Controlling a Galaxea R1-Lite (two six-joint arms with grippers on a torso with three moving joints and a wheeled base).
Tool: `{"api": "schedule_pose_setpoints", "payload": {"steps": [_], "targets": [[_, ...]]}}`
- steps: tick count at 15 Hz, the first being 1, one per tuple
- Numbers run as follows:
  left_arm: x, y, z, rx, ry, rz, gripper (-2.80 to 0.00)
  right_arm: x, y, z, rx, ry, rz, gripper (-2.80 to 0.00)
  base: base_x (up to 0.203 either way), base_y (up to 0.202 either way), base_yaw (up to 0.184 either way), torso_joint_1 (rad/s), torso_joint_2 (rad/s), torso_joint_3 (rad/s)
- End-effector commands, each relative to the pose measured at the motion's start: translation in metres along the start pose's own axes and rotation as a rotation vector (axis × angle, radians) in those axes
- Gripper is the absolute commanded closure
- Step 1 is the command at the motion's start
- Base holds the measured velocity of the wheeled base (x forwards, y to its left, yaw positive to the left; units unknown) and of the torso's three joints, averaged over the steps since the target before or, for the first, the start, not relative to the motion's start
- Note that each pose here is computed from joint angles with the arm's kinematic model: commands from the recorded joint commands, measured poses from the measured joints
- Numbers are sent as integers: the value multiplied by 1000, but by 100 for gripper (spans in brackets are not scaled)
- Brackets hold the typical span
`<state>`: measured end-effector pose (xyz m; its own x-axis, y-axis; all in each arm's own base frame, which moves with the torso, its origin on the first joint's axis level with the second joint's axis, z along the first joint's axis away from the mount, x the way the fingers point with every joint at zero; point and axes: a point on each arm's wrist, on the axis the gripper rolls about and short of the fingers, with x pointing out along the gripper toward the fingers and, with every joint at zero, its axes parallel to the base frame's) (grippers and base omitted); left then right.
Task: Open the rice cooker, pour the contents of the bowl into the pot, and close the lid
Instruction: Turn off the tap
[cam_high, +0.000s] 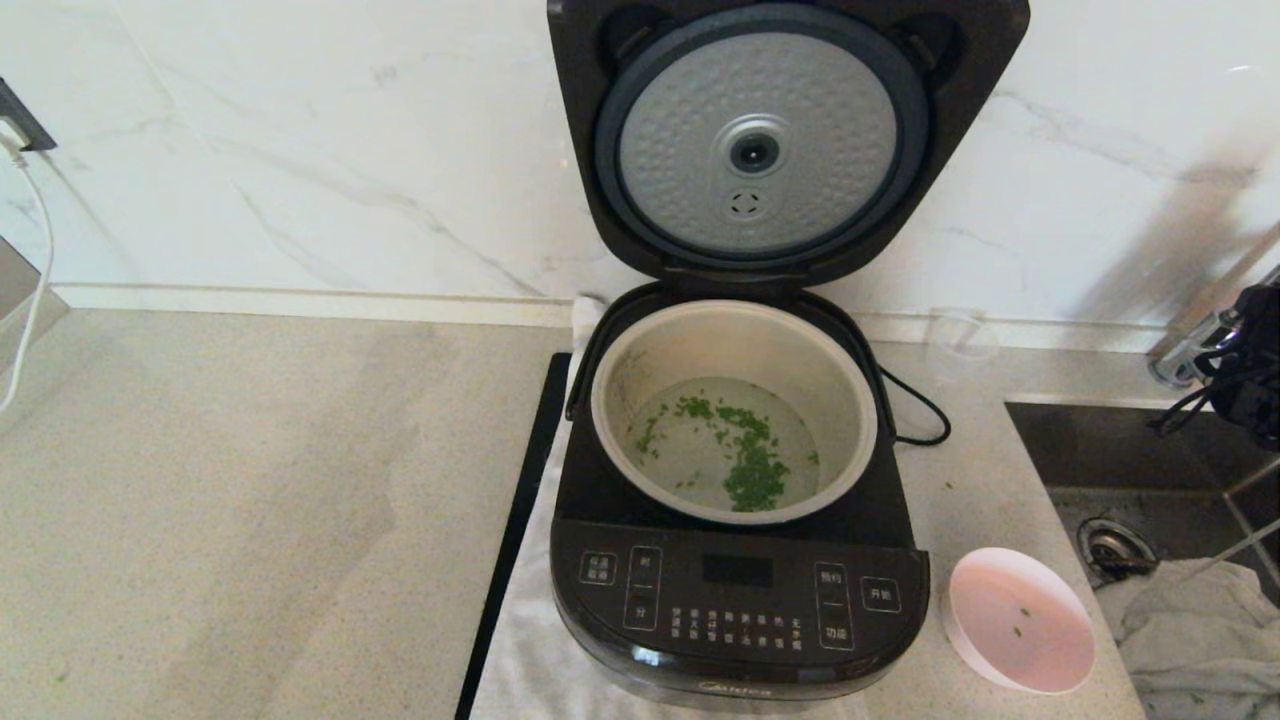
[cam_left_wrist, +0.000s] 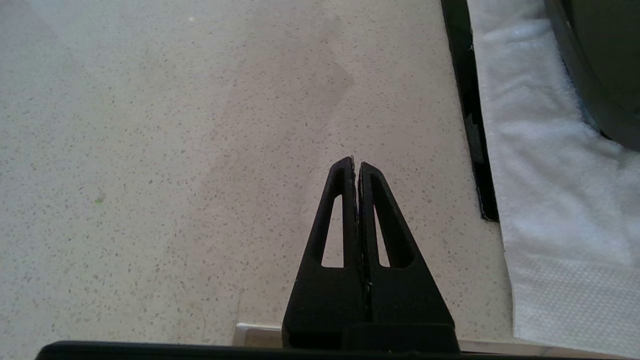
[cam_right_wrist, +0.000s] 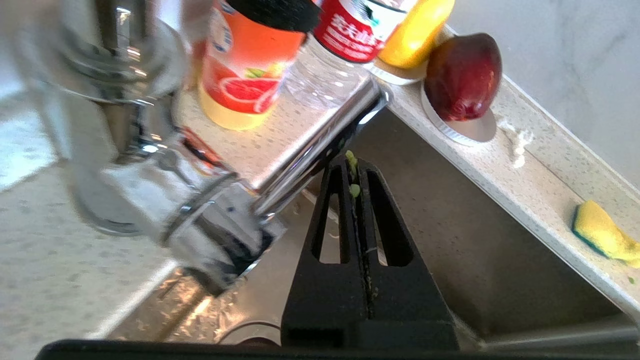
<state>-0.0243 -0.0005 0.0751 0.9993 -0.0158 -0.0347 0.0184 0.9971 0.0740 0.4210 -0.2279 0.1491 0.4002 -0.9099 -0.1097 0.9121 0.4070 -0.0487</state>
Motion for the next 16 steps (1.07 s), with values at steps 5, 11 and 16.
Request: {"api": "schedule_pose_setpoints", "payload": {"steps": [5,11,16], "targets": [[0,0,0,0,-1,0,0,0,5,7,6,-25,5,0,0,0,0,0,0,0],[0,0,0,0,-2,0,0,-20,-9,16,0,-10,6,0,0,0,0,0,0,0],[0,0,0,0,-1,0,0,-100,-49,52,17,-8,101,0,0,0,0,0,0,0]]}}
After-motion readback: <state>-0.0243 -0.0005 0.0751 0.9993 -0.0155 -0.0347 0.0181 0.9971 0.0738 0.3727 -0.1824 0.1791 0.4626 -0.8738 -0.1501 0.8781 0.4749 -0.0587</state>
